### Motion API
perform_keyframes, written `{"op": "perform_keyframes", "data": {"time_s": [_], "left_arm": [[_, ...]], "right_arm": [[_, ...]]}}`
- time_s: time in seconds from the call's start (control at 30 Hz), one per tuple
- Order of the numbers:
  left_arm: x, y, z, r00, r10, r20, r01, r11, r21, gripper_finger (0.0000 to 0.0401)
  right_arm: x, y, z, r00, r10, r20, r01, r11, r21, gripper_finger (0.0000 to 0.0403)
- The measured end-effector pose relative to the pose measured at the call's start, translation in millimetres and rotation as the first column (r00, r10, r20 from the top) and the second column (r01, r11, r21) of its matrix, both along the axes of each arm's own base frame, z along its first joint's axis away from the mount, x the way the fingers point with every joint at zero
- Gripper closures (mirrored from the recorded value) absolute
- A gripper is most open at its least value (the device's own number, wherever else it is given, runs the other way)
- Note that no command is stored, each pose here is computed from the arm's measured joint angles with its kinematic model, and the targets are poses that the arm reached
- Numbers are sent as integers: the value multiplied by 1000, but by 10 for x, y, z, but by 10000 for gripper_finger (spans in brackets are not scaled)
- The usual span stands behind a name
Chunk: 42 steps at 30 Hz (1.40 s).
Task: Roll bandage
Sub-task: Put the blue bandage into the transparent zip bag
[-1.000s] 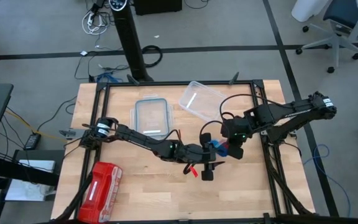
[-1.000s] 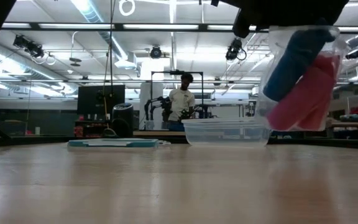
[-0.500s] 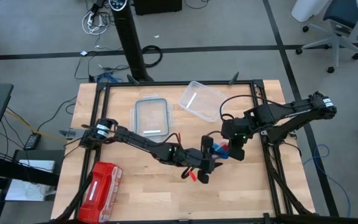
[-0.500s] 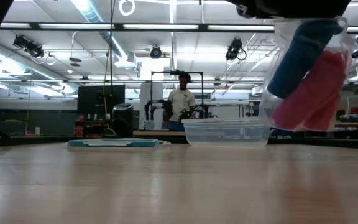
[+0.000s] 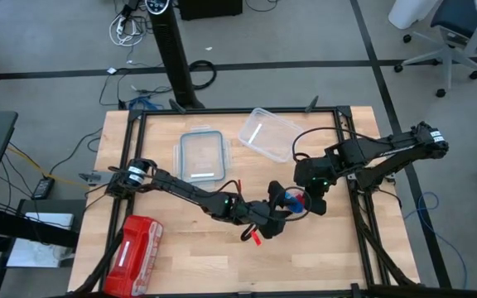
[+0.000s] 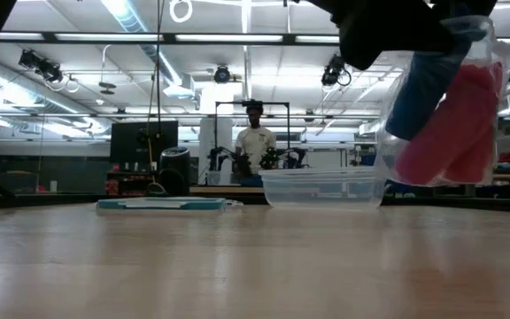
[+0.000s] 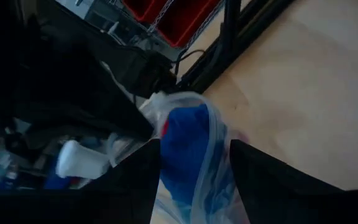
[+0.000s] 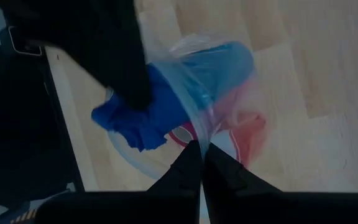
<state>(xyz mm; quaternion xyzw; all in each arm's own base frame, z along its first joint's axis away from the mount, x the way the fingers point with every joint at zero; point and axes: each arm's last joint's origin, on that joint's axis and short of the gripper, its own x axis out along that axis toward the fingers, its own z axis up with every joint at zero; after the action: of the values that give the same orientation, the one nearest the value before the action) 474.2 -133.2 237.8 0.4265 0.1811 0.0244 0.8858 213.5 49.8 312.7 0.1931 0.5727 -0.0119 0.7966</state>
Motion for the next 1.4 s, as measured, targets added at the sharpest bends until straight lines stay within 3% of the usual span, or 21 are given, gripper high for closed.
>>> {"op": "perform_keyframes", "data": {"time_s": [0.23,0.43,0.83,1.4], "left_arm": [[-37,-92,3,999,-12,-43,21,974,227,205],[-62,-162,4,996,-39,-80,65,932,356,233],[-63,-156,4,993,-44,-109,88,892,444,278],[-60,-156,14,996,-33,-89,67,907,415,397]], "right_arm": [[-2,1,1,1000,15,1,-15,1000,1,400],[-7,0,6,1000,16,3,-16,1000,3,396],[18,11,20,999,24,31,-25,999,26,396],[34,27,31,998,44,48,-47,997,65,397]]}}
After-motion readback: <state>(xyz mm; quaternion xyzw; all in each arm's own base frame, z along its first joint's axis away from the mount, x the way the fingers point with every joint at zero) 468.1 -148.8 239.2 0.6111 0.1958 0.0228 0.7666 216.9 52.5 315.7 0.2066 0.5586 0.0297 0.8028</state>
